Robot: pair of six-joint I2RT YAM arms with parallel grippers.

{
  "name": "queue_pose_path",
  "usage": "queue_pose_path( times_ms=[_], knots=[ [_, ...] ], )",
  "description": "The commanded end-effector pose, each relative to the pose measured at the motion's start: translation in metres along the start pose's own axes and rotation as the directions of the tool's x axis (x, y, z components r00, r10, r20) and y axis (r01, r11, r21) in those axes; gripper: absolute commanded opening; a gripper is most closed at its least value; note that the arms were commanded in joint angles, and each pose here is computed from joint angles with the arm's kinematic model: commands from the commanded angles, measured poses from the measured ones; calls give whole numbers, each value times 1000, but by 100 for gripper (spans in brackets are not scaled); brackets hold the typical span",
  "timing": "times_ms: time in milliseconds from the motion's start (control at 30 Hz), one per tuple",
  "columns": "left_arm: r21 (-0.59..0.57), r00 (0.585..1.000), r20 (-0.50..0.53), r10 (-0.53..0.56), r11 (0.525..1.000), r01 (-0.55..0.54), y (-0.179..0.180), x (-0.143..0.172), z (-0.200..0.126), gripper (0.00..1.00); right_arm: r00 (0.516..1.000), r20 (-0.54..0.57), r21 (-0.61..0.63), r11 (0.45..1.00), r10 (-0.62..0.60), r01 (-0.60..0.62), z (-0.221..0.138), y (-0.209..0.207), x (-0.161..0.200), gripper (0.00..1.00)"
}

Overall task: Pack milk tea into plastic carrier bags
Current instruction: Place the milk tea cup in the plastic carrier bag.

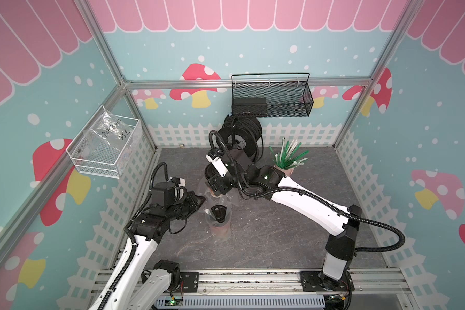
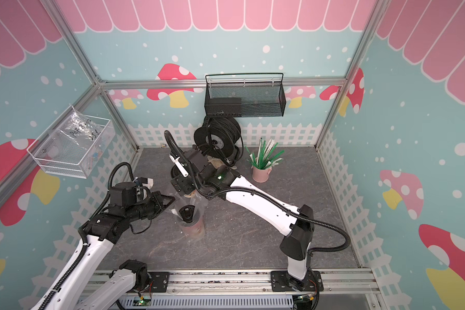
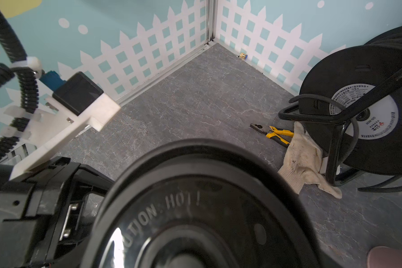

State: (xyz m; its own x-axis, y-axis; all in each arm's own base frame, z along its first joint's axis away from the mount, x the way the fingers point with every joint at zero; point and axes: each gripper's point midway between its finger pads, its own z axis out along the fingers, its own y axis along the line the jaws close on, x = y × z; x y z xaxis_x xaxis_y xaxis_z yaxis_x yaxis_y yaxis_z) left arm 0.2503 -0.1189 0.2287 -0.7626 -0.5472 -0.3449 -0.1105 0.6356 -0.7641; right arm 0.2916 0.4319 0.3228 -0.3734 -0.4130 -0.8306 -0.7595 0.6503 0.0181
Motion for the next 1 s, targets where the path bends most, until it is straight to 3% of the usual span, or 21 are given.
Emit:
queue_pose_path(
  times_ms=[0,400,867,967],
  knots=[
    [4,999,38,-1,1000,1,-3,-6,-7,0,1000,-8,12,1000,-8,8,7,0,3,80],
    [-22,999,46,1,1000,0,3,-5,-8,0,1000,10,-25,1000,4,-3,-5,5,-2,81],
    [-17,999,31,17,1000,-16,1,-4,-7,0,1000,-22,23,1000,15,-15,37,-4,11,83],
    [-19,999,31,20,1000,-19,1,-4,-7,0,997,-74,45,999,21,-17,57,-8,29,84]
  ],
)
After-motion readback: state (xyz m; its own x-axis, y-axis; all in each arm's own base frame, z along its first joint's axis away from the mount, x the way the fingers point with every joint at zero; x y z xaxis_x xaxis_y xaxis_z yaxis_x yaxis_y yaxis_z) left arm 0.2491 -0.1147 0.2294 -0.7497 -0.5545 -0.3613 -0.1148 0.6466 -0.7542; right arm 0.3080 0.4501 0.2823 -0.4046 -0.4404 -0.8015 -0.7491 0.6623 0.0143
